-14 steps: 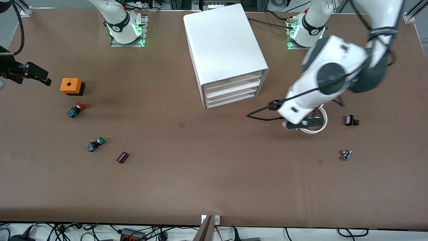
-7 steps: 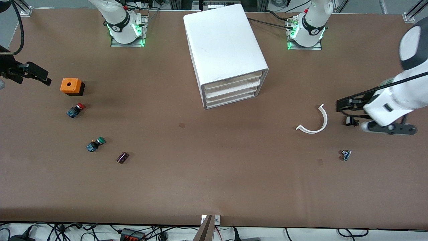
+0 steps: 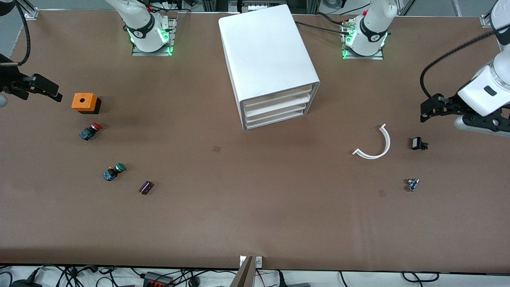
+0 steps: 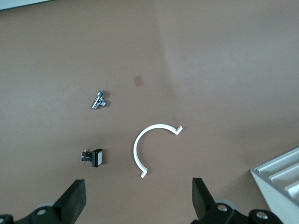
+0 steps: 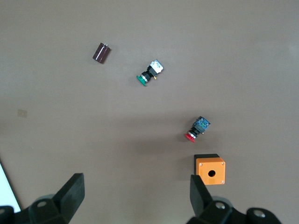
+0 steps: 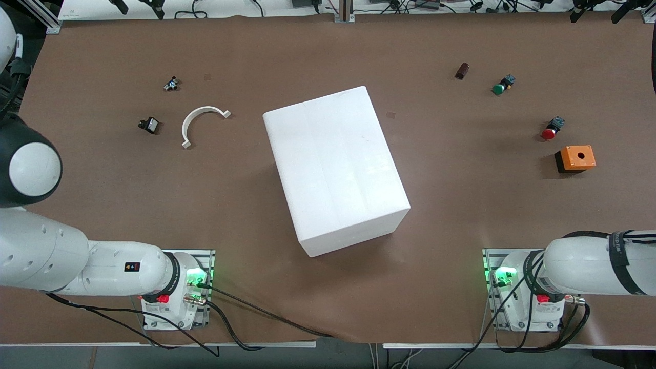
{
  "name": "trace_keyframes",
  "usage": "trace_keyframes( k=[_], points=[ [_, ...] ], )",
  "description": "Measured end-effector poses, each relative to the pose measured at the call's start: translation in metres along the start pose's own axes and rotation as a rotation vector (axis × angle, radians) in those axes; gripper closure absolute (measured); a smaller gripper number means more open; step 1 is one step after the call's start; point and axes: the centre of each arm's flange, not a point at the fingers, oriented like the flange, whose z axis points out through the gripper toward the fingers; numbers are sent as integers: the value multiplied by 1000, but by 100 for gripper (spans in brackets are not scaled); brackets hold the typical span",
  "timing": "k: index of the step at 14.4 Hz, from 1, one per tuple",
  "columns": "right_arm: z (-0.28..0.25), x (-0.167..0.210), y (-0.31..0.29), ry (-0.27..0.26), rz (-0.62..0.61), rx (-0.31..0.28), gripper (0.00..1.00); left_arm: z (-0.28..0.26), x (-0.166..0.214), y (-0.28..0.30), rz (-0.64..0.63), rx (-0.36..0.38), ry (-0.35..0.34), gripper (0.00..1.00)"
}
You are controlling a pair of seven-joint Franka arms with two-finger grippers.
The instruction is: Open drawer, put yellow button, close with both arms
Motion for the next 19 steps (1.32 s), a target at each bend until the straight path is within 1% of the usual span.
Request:
trace_keyframes(
  k=[3, 16, 19],
  points=[
    [0, 1, 0, 5, -4, -2, 0, 6, -10, -2, 13, -2, -7, 0],
    [-1, -1, 0, 6, -8, -3, 0, 5, -10, 4, 22, -3, -8, 0],
    [-1, -2, 2, 5, -20, -24, 0, 5, -10, 4, 22, -2, -8, 0]
  ],
)
